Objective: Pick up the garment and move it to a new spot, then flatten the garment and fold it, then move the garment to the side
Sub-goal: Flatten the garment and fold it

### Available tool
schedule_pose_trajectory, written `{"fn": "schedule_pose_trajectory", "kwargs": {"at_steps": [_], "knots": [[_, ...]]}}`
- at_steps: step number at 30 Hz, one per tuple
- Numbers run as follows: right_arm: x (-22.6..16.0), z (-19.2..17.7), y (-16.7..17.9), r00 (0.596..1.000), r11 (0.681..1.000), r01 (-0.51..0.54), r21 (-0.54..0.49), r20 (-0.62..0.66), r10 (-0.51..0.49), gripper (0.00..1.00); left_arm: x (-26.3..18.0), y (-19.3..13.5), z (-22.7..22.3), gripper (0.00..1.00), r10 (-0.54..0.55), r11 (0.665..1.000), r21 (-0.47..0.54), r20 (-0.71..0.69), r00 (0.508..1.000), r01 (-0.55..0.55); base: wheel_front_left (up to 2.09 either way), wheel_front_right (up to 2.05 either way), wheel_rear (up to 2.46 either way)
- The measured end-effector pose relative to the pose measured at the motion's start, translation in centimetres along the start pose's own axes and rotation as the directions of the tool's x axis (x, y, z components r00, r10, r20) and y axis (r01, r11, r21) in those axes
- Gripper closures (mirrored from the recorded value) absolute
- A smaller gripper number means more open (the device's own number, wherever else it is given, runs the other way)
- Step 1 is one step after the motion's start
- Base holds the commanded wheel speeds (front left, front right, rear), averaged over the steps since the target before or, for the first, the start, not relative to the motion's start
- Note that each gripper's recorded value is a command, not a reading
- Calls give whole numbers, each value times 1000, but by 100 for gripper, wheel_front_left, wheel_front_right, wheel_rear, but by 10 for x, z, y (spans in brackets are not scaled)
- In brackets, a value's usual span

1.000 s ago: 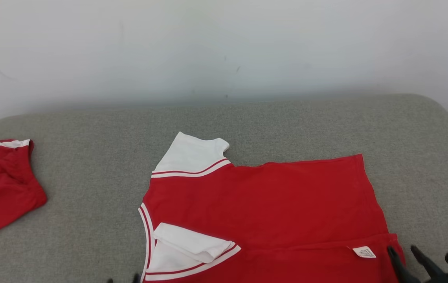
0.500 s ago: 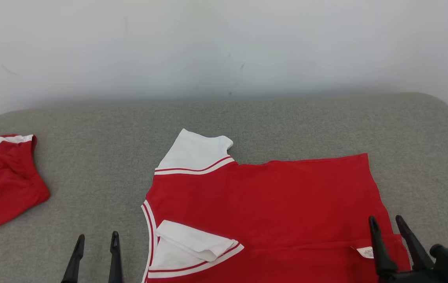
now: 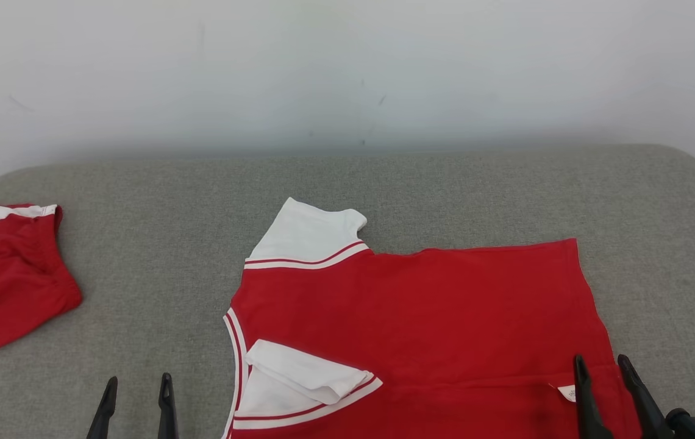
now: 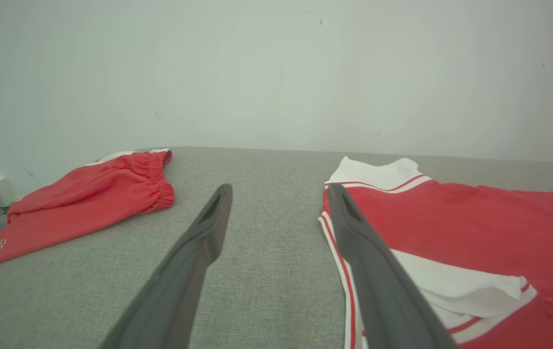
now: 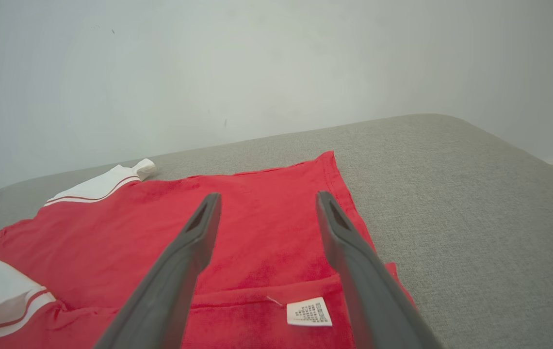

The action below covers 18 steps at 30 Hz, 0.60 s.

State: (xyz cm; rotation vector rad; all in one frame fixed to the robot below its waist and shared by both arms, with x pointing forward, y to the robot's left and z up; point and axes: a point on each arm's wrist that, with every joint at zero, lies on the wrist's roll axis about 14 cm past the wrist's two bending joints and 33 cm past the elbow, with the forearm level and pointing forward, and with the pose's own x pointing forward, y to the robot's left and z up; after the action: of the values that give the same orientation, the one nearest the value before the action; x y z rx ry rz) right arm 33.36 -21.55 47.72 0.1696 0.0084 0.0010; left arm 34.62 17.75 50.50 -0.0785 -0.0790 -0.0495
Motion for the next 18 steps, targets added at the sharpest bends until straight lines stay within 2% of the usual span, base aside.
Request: {"fn": "schedule_pose_trajectory", "kwargs": {"at_steps": [18], "knots": [[-1,1,1,1000,1000,-2,-4,2,2,0,5,-5,-5,0,-16,1000,-21,-14,1000,16,0,0,0]]}}
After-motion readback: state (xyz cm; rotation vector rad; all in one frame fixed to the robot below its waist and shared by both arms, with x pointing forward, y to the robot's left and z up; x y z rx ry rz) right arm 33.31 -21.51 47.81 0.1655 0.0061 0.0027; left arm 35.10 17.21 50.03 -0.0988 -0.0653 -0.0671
